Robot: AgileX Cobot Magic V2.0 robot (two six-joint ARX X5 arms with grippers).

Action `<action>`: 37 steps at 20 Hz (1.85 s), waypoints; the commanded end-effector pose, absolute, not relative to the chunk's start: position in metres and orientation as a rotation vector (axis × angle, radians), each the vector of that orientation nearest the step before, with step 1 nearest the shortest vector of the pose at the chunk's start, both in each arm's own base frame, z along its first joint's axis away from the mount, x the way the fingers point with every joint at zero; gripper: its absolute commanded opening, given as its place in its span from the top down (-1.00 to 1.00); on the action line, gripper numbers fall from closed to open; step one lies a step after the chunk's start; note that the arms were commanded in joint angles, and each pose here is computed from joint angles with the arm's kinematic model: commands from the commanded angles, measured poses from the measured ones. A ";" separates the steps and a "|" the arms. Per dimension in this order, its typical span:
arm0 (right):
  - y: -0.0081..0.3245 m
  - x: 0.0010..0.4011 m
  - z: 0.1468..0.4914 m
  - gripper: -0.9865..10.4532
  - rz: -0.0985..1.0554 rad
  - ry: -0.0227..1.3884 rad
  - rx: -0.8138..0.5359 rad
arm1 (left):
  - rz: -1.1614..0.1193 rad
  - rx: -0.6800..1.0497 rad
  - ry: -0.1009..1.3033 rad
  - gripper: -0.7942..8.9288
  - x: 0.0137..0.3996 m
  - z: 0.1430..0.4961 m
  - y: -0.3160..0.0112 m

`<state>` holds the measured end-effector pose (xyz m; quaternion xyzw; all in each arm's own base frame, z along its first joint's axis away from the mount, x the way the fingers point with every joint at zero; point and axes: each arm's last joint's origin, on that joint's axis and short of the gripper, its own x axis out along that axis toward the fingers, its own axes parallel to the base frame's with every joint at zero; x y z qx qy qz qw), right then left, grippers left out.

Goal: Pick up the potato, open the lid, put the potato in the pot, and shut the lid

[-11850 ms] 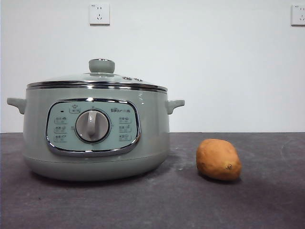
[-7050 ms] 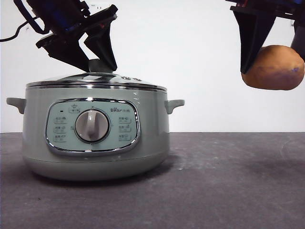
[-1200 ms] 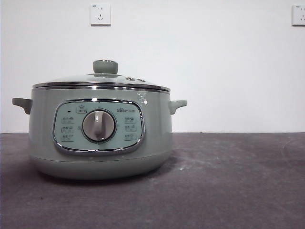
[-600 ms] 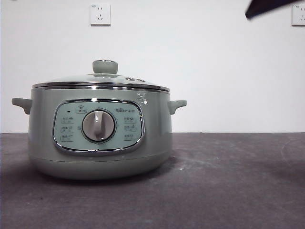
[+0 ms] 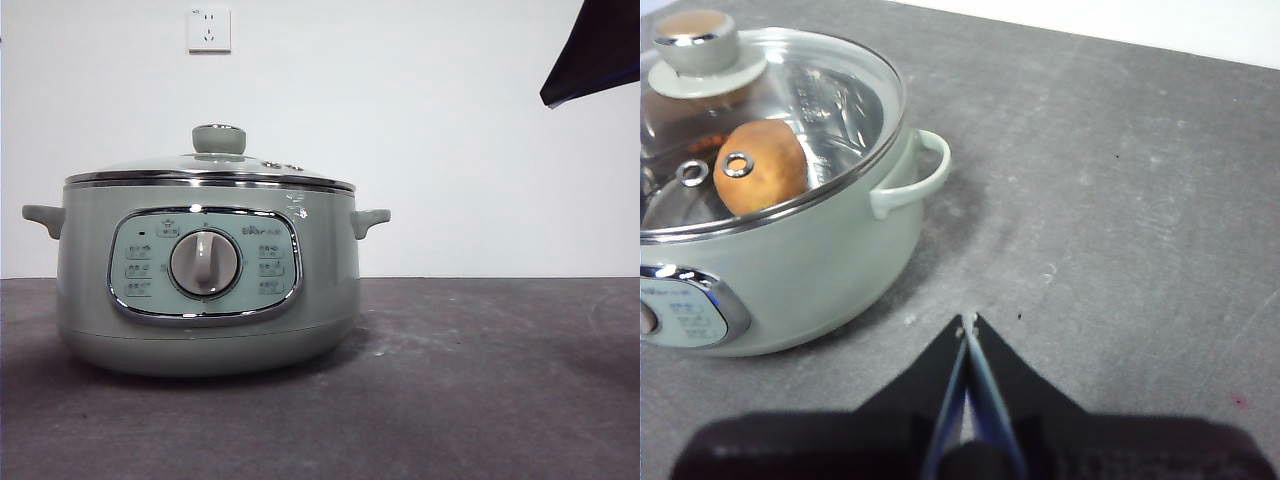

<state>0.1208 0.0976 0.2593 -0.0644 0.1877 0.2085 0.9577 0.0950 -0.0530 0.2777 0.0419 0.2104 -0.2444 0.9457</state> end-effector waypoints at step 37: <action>0.097 0.120 0.260 0.83 0.416 0.374 -0.114 | -0.100 -0.058 0.181 0.84 0.096 0.147 -0.005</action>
